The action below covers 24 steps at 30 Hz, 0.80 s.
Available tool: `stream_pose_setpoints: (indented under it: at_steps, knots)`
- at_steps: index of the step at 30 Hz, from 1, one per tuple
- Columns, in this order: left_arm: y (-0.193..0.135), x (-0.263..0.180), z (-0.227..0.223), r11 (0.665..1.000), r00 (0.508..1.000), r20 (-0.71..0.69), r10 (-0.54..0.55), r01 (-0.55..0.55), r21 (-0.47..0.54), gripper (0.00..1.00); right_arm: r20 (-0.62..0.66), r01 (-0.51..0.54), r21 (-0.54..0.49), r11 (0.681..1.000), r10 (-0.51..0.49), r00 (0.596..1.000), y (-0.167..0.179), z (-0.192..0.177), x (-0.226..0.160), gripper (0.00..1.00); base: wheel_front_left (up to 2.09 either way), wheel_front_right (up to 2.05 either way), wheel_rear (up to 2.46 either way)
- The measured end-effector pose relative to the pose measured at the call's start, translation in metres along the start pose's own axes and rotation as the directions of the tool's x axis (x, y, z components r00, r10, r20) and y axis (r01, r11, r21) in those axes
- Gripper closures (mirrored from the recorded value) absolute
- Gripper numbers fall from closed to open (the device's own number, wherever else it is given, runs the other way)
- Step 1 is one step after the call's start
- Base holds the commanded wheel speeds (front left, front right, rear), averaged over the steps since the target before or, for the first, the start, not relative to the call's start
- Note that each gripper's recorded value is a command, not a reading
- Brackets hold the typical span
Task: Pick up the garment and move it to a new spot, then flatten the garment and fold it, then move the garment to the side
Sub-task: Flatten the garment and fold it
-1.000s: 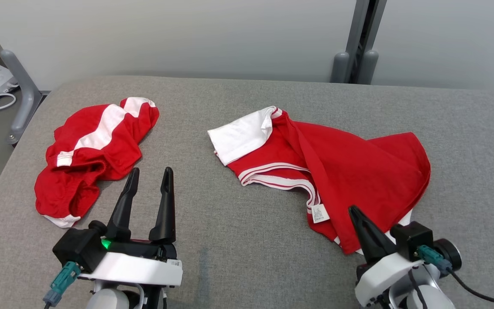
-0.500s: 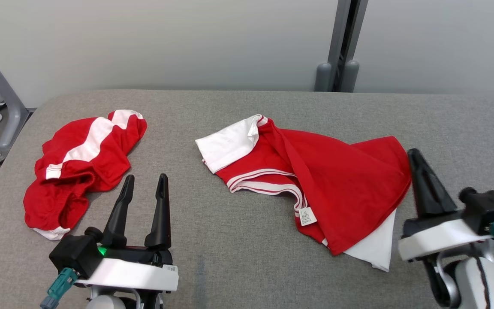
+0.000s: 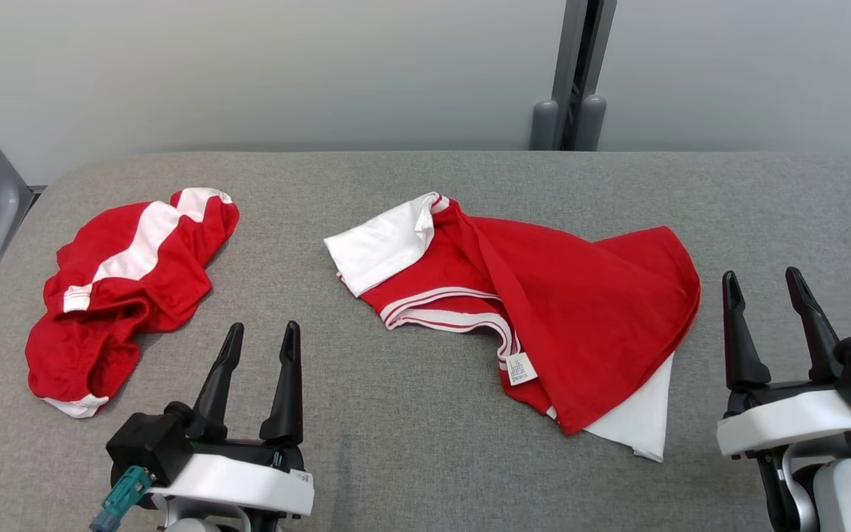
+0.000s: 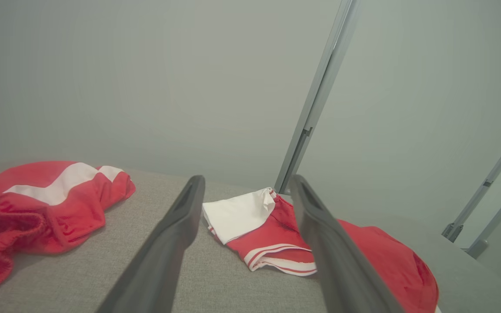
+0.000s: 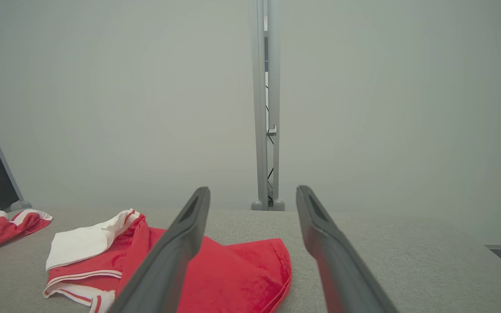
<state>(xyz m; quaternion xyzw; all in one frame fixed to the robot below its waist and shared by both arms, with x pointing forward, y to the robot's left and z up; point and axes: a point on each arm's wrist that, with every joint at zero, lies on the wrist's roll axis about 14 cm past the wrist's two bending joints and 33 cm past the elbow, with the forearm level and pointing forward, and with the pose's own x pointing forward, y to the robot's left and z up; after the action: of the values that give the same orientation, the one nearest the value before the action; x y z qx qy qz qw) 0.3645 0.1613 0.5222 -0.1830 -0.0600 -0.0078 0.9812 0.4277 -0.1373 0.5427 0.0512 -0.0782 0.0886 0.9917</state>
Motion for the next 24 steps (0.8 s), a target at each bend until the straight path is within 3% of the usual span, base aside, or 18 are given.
stream_pose_setpoints:
  at_steps: [5, 9, 17, 20, 24]
  knots:
    - [0.001, 0.002, 0.004, 1.000, 1.000, 0.011, -0.001, 0.001, 0.000, 0.00, -0.022, -0.053, 0.006, 0.999, 0.053, 0.998, 0.018, -0.007, 0.002, 0.00, 0.00, 0.00, 0.00]
    - [0.003, 0.002, 0.003, 1.000, 1.000, 0.008, 0.005, -0.005, -0.001, 0.00, -0.123, -0.136, 0.021, 0.990, 0.138, 0.983, 0.047, -0.035, -0.005, 0.00, 0.00, 0.00, 0.00]
    - [0.009, 0.003, -0.001, 1.000, 1.000, -0.004, 0.023, -0.023, 0.000, 0.00, -0.355, -0.295, 0.066, 0.953, 0.299, 0.886, 0.101, -0.100, -0.024, 0.00, 0.00, 0.00, 0.00]
    - [0.012, 0.001, 0.000, 1.000, 1.000, -0.004, 0.029, -0.029, 0.002, 0.00, -0.431, -0.325, 0.077, 0.942, 0.326, 0.841, 0.110, -0.121, -0.032, 0.00, 0.00, 0.00, 0.00]
    - [0.018, -0.003, 0.001, 0.999, 0.999, -0.003, 0.050, -0.050, 0.007, 0.00, -0.481, -0.332, 0.082, 0.940, 0.329, 0.813, 0.112, -0.138, -0.035, 0.00, 0.00, 0.00, 0.00]
